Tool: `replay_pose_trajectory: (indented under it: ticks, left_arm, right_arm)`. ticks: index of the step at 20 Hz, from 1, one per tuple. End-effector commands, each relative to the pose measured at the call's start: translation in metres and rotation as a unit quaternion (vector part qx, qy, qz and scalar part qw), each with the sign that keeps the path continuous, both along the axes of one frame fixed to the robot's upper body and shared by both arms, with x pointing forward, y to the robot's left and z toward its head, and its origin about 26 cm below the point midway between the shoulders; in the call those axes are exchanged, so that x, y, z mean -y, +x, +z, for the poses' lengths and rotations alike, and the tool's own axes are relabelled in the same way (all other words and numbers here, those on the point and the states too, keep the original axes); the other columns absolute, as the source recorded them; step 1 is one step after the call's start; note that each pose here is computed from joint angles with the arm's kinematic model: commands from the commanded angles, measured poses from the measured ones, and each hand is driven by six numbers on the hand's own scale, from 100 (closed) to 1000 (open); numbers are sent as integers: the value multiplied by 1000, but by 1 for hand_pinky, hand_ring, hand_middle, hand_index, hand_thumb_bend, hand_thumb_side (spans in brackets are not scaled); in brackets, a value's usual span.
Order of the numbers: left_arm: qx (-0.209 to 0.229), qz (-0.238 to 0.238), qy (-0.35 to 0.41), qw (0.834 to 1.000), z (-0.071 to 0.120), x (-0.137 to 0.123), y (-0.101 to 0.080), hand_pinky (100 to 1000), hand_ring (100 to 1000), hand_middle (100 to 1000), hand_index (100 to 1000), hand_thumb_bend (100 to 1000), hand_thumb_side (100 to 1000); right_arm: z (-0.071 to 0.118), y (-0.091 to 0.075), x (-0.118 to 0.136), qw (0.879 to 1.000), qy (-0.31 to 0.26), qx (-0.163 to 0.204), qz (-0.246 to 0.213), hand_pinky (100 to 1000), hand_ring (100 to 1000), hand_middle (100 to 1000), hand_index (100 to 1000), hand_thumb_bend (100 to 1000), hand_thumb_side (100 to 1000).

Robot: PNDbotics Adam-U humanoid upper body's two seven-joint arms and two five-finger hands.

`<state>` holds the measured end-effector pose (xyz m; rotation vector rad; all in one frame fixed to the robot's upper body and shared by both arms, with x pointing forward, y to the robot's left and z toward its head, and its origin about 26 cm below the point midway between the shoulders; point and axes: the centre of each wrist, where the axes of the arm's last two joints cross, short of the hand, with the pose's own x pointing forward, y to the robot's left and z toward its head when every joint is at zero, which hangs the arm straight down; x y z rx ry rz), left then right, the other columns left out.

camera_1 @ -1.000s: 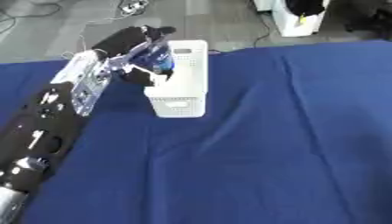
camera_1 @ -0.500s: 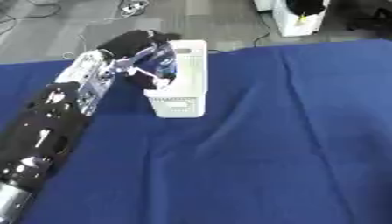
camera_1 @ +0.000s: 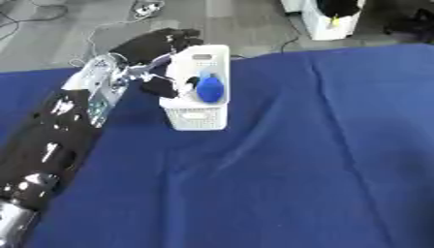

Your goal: Pick up objects on the table and place them in the box.

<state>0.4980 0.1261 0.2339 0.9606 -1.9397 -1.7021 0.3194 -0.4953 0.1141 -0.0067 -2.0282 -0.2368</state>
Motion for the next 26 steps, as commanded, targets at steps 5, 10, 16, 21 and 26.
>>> replay_pose_trajectory:
  ticks: [5, 10, 16, 21, 26]
  left_arm:
    - [42, -9, -95, 995, 21, -14, -2, 853, 931, 965, 940, 113, 634]
    - [2, -1, -246, 969, 8, -53, -2, 504, 852, 934, 952, 100, 802]
    - [-65, -26, -384, 921, 4, -108, -20, 394, 796, 915, 958, 100, 829]
    - [-107, -81, -463, 876, -11, -134, -74, 355, 762, 895, 959, 100, 825]
    - [-133, -132, -534, 824, -34, -124, -140, 333, 740, 871, 948, 110, 834]
  right_arm:
    - [22, -2, 11, 1000, -27, 12, -5, 906, 813, 802, 876, 100, 1000]
    - [19, -12, 21, 999, -24, 11, -25, 905, 812, 802, 876, 100, 1000]
    - [10, -40, 35, 998, -21, 25, -60, 901, 811, 802, 875, 100, 1000]
    - [4, -61, 13, 992, 12, 100, -78, 888, 806, 801, 867, 100, 1000]
    - [11, -77, -40, 979, 30, 184, -82, 872, 800, 799, 860, 100, 1000]
